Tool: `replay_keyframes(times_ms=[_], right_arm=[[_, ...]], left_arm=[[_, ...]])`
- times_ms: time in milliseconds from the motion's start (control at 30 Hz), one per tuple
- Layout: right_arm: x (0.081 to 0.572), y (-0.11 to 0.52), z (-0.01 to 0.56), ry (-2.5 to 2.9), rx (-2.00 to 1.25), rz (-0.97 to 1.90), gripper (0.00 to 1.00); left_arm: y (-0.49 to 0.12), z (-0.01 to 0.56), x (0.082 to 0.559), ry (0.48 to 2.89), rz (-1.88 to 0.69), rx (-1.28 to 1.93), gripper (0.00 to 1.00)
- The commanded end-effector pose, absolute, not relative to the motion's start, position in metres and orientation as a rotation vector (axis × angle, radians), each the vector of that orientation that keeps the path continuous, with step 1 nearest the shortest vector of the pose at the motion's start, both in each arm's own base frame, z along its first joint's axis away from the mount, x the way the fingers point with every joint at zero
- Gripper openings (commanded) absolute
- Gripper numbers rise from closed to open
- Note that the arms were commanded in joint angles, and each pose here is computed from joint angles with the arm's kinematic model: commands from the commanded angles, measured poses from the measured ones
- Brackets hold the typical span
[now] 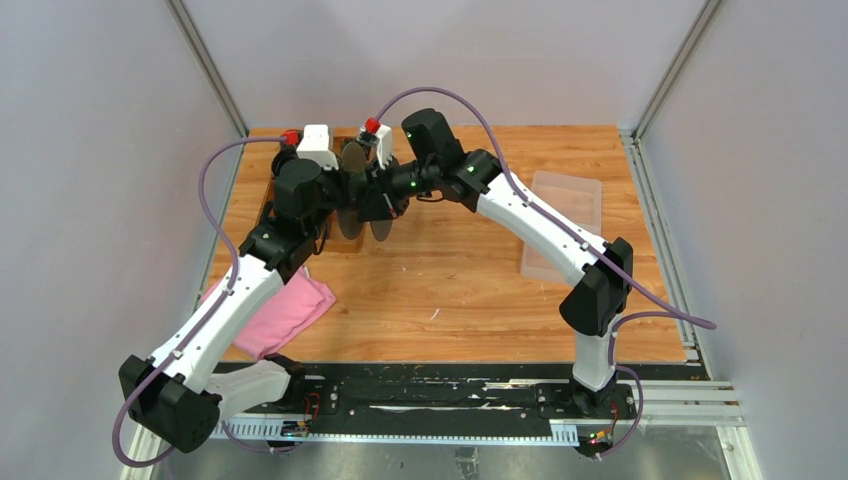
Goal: Wrap the cables
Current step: Wrap the cable around the cable reel.
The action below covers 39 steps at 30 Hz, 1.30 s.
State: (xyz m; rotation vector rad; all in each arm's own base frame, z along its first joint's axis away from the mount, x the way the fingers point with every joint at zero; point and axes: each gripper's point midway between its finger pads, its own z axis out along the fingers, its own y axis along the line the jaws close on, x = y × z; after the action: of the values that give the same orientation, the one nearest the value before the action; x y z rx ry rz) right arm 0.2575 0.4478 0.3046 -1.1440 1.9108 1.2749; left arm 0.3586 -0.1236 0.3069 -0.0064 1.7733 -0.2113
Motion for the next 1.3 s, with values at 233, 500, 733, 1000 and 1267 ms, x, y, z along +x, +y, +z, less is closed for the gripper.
replay_keyframes(times_ms=[233, 500, 733, 1000, 1267], right_arm=[[0.262, 0.445, 0.333, 1.819, -1.141, 1.205, 0.1], [0.271, 0.441, 0.34, 1.81, -1.125, 1.152, 0.02], [0.27, 0.44, 0.341, 1.768, -1.176, 1.134, 0.01], [0.263, 0.441, 0.338, 1.728, -1.237, 1.156, 0.01], [0.26, 0.432, 0.345, 1.63, -1.321, 1.086, 0.01]], left_arm=[[-0.133, 0.328, 0.358, 1.693, -0.257, 0.028, 0.0], [-0.136, 0.327, 0.357, 1.69, -0.249, 0.063, 0.0], [-0.156, 0.319, 0.352, 1.691, -0.223, 0.221, 0.0], [-0.177, 0.317, 0.344, 1.654, -0.291, 0.366, 0.01], [-0.196, 0.313, 0.33, 1.621, -0.369, 0.522, 0.0]])
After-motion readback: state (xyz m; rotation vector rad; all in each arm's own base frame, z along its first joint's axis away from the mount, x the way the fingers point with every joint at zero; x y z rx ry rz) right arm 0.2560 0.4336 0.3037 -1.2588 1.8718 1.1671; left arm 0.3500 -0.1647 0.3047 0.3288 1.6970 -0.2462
